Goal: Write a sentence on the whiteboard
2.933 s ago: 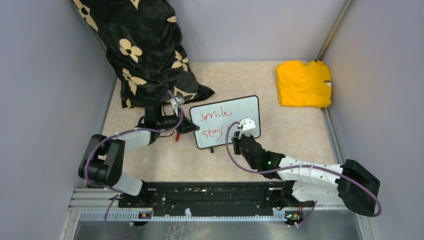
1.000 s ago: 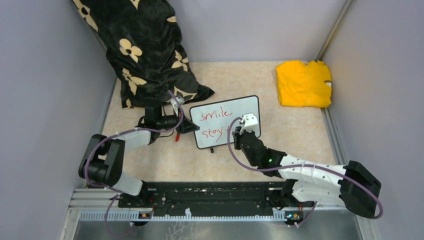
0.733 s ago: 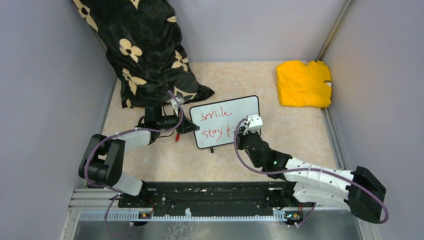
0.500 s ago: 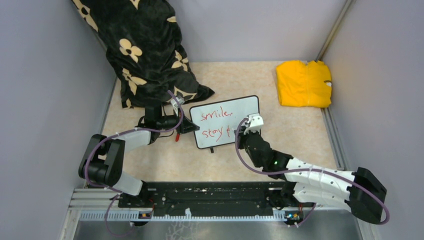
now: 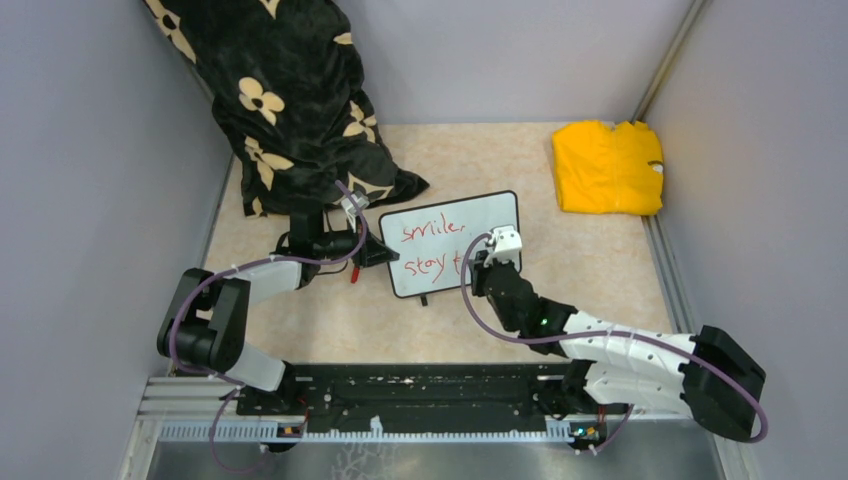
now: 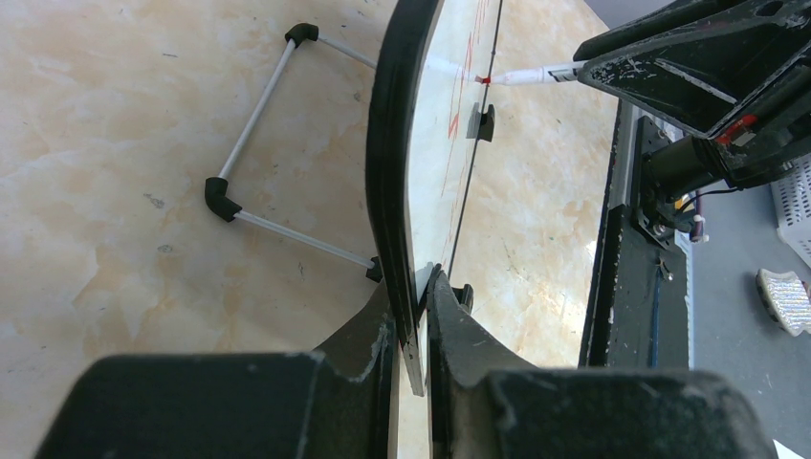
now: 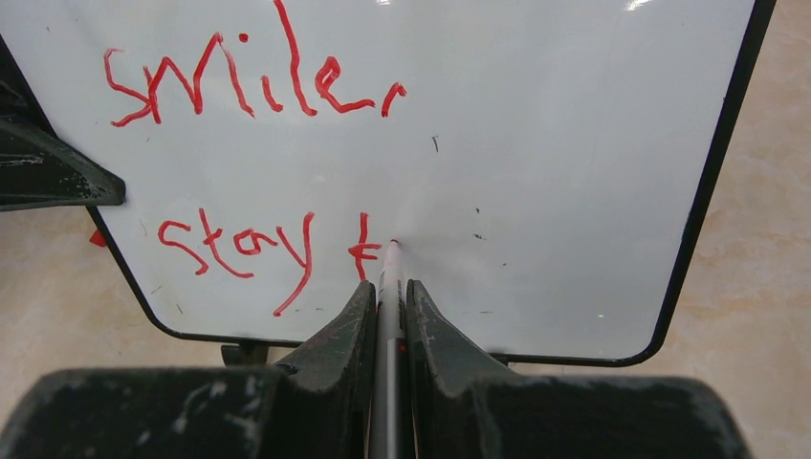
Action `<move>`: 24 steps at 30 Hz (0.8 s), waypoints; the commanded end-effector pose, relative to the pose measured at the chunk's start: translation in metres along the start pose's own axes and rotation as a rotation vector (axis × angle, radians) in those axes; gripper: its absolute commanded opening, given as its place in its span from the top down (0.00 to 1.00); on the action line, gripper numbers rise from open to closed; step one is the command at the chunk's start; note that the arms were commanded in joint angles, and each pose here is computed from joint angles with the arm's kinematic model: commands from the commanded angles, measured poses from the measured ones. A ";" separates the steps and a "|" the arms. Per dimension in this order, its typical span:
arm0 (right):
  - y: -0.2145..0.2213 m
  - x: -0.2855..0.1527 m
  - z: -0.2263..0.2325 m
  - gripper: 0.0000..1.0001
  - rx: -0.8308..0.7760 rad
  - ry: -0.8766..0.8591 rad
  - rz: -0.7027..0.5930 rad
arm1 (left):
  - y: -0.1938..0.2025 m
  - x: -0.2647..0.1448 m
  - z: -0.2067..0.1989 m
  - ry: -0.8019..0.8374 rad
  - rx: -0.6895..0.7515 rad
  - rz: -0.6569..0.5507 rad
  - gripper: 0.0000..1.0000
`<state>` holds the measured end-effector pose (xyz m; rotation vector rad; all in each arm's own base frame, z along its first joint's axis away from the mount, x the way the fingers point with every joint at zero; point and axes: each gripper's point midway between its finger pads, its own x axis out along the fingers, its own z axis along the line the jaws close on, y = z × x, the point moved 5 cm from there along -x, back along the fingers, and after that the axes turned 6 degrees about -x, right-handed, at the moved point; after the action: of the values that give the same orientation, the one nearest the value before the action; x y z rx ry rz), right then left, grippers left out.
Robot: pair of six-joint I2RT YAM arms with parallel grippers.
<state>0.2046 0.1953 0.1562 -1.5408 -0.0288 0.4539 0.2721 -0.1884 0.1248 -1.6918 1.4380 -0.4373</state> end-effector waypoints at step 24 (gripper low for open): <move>0.004 -0.002 -0.002 1.00 0.061 -0.008 0.017 | 0.031 0.004 0.026 -0.149 0.003 0.086 1.00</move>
<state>0.2015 0.1956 0.1483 -1.5128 -0.0072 0.4858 0.2721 -0.1886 0.1249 -1.6910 1.4379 -0.4381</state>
